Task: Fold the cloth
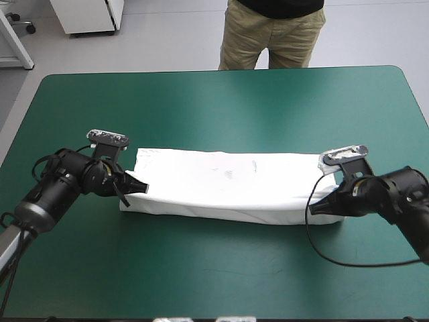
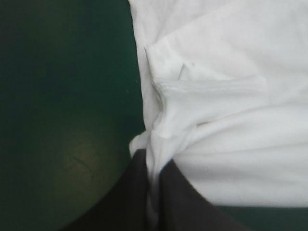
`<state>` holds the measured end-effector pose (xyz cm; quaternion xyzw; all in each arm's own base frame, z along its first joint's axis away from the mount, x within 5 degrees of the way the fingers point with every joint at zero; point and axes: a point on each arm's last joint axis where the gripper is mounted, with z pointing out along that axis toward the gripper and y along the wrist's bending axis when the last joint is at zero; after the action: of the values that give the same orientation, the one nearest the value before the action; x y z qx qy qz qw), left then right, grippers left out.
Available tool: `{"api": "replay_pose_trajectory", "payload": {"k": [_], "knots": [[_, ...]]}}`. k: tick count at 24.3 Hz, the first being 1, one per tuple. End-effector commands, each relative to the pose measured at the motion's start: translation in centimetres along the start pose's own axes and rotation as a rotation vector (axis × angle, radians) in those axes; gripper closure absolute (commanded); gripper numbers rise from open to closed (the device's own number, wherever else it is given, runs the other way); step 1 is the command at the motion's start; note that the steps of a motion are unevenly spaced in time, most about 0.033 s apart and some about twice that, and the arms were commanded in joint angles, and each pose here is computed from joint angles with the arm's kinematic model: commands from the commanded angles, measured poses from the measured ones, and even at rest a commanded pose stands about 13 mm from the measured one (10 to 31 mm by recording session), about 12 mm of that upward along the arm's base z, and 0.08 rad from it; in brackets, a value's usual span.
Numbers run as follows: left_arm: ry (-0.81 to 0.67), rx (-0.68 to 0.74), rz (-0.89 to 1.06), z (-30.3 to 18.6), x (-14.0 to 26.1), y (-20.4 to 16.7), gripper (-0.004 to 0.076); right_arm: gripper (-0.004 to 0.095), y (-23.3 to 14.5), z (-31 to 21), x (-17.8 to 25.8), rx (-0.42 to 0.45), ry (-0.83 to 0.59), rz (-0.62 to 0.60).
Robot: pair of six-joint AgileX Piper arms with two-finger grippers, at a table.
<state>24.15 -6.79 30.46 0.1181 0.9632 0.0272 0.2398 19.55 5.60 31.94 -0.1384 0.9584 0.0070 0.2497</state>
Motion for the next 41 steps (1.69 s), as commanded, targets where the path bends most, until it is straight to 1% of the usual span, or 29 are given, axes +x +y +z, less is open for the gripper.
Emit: {"api": "replay_pose_trajectory", "payload": {"k": [1,3,5,11,17,20,22,23,24,25,26,27,28,29,30,31,33,36,37,38,39,40,41], "knots": [[-0.126,-0.052,0.034,-0.4,-3.2,0.4,0.0728,0.0925,-0.3,0.8,-3.7,0.034,-0.083,-0.036],[-0.141,-0.067,0.061,0.9,-4.5,0.3,0.0728,0.0925,-0.6,1.5,-5.7,0.059,-0.101,-0.050],[-0.154,-0.082,0.069,2.0,-5.2,0.2,0.0728,0.0925,-1.0,1.8,-6.9,0.070,-0.103,-0.051],[-0.189,-0.074,0.028,4.5,-6.5,-0.2,0.0728,0.0925,-2.9,3.6,-9.3,0.098,-0.089,-0.029],[-0.313,-0.021,-0.023,6.1,-8.0,-0.7,0.0728,0.0925,-3.9,6.3,-11.2,0.063,-0.107,0.021],[-0.307,-0.014,-0.020,7.1,-8.1,-0.9,0.0728,0.0925,-4.4,7.6,-11.9,0.063,-0.093,0.036],[-0.283,-0.018,-0.015,7.9,-8.1,-1.0,0.0728,0.0896,-4.6,8.5,-12.4,0.047,-0.078,0.040],[-0.274,-0.018,-0.013,8.3,-8.0,-1.0,0.0727,0.0806,-4.6,9.0,-12.6,0.025,-0.069,0.042],[-0.271,-0.020,-0.016,8.4,-8.1,-0.9,0.0720,0.0678,-4.6,9.2,-12.6,0.014,-0.067,0.047],[-0.270,-0.020,-0.025,8.4,-8.0,-0.7,0.0700,0.0594,-4.6,9.3,-12.6,0.013,-0.068,0.048],[-0.270,-0.027,-0.042,8.4,-8.2,-0.2,0.0623,0.0440,-4.7,9.3,-12.6,0.015,-0.071,0.056],[-0.266,-0.037,-0.054,8.3,-8.2,0.3,0.0568,0.0370,-4.8,9.2,-12.7,0.016,-0.073,0.066],[-0.262,-0.058,-0.082,7.8,-8.7,1.3,0.0440,0.0303,-5.1,8.6,-12.8,0.024,-0.082,0.078],[-0.262,-0.066,-0.094,7.4,-8.9,1.6,0.0391,0.0304,-5.3,8.2,-12.9,0.028,-0.093,0.082],[-0.275,-0.075,-0.104,6.0,-9.5,2.0,0.0290,0.0317,-5.4,6.6,-12.9,0.039,-0.136,0.081],[-0.295,-0.075,-0.098,4.8,-10.1,2.1,0.0257,0.0338,-5.6,4.7,-12.8,0.049,-0.182,0.086],[-0.323,-0.037,-0.095,3.4,-10.6,1.9,0.0260,0.0368,-5.5,2.6,-12.5,0.054,-0.219,0.090],[-0.361,0.076,-0.067,1.3,-10.8,0.7,0.0266,0.0424,-5.4,-1.0,-11.5,0.068,-0.265,0.089],[-0.366,0.119,-0.041,0.8,-10.7,0.0,0.0276,0.0473,-5.5,-2.2,-11.0,0.079,-0.282,0.088],[-0.368,0.166,-0.008,0.2,-10.6,-0.7,0.0299,0.0568,-5.5,-3.7,-10.4,0.095,-0.306,0.087],[-0.357,0.213,0.027,-0.5,-10.2,-1.6,0.0347,0.0732,-5.7,-5.5,-9.4,0.143,-0.335,0.092],[-0.351,0.220,0.051,-0.7,-10.1,-1.8,0.0382,0.0843,-5.7,-6.9,-8.7,0.170,-0.367,0.090],[-0.348,0.219,0.058,-0.9,-10.0,-1.9,0.0421,0.0930,-5.8,-7.7,-8.2,0.192,-0.384,0.086]]}}
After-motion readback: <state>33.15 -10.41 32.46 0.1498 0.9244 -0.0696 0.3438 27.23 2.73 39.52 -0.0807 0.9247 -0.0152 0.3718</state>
